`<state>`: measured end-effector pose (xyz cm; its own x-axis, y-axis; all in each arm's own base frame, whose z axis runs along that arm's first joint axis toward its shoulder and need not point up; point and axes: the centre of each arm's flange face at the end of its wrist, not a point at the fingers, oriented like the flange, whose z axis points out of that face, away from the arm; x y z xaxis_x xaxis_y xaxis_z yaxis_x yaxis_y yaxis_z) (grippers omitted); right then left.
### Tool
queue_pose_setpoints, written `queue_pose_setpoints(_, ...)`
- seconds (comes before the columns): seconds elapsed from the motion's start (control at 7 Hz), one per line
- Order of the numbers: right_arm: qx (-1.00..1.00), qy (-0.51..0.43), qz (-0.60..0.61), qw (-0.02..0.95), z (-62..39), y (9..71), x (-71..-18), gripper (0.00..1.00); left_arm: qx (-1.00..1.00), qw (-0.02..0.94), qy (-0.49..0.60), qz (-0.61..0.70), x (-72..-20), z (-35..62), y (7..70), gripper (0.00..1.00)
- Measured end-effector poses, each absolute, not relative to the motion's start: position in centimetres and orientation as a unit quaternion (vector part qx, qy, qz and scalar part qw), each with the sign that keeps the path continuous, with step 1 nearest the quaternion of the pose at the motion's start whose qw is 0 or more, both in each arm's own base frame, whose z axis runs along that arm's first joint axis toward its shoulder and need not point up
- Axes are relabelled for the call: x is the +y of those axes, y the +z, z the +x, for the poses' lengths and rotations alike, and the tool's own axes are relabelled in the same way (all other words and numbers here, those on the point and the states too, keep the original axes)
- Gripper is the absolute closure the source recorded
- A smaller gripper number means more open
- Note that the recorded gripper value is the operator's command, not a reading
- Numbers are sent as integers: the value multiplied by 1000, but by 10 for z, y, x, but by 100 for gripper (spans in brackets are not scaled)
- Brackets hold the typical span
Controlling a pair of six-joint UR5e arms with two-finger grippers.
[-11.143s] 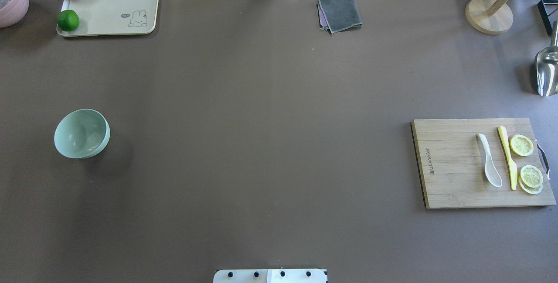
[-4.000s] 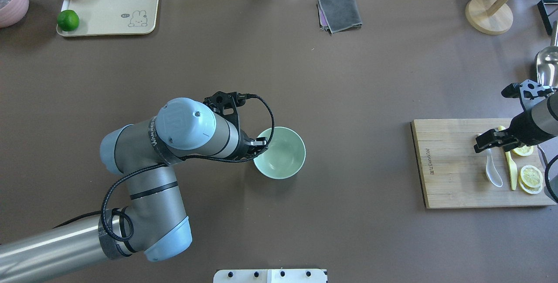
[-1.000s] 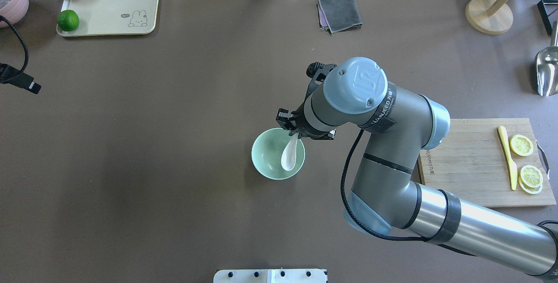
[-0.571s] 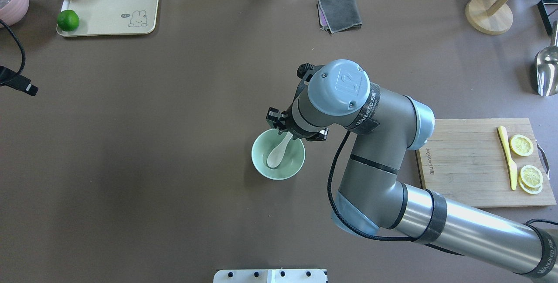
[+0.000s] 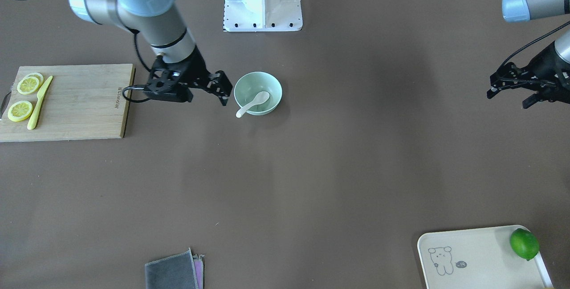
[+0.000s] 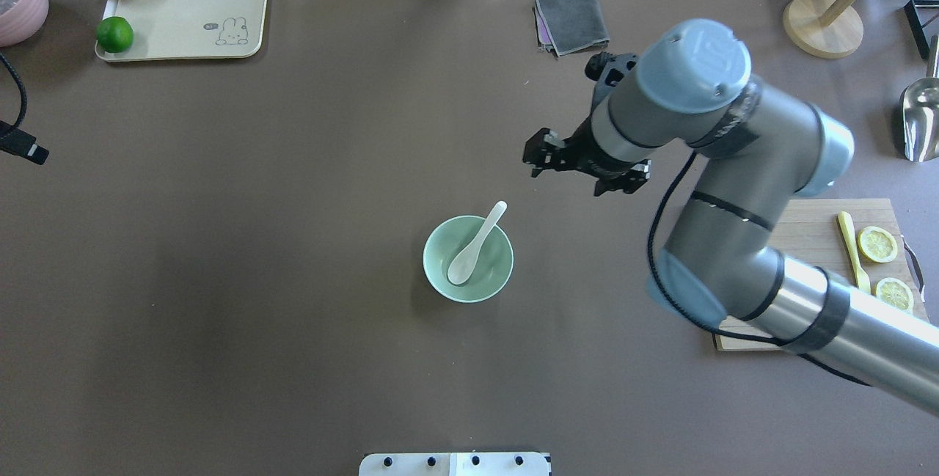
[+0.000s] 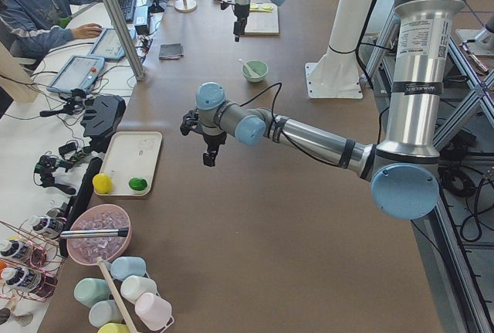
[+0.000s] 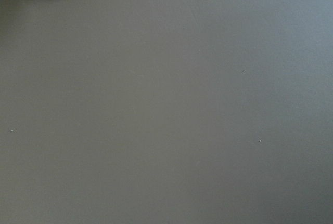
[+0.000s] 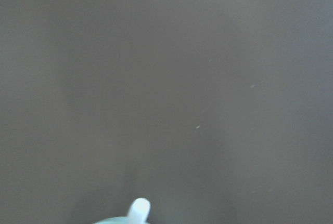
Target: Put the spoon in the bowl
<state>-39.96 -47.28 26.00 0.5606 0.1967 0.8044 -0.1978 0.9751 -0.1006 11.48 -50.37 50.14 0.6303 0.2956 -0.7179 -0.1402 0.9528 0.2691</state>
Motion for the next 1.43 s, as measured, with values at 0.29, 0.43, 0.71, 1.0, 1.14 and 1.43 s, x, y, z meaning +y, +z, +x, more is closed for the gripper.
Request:
queue_pose_setpoints(0.29, -435, 37, 23, 900, -257, 360, -500, 0, 394, 904, 126, 107, -502, 61, 537, 3)
queue_pose_setpoints(0.43, -425, 7, 33, 905, -188, 407, -507, 0, 385, 907, 129, 111, -502, 33, 561, 3)
queue_pose_setpoints(0.71, -394, -51, 44, 917, -74, 480, -511, 0, 372, 911, 130, 119, -499, -18, 600, 2)
queue_pose_setpoints(1.0, -376, -97, 53, 920, 6, 541, -511, 0, 365, 915, 124, 121, -470, -47, 620, 2)
queue_pose_setpoints(1.14, -375, -110, 60, 918, 33, 560, -506, 0, 363, 917, 119, 116, -457, -51, 627, 2)
queue_pose_setpoints(1.43, -378, -116, 68, 916, 48, 567, -498, 0, 370, 921, 76, 94, -449, -53, 629, 2)
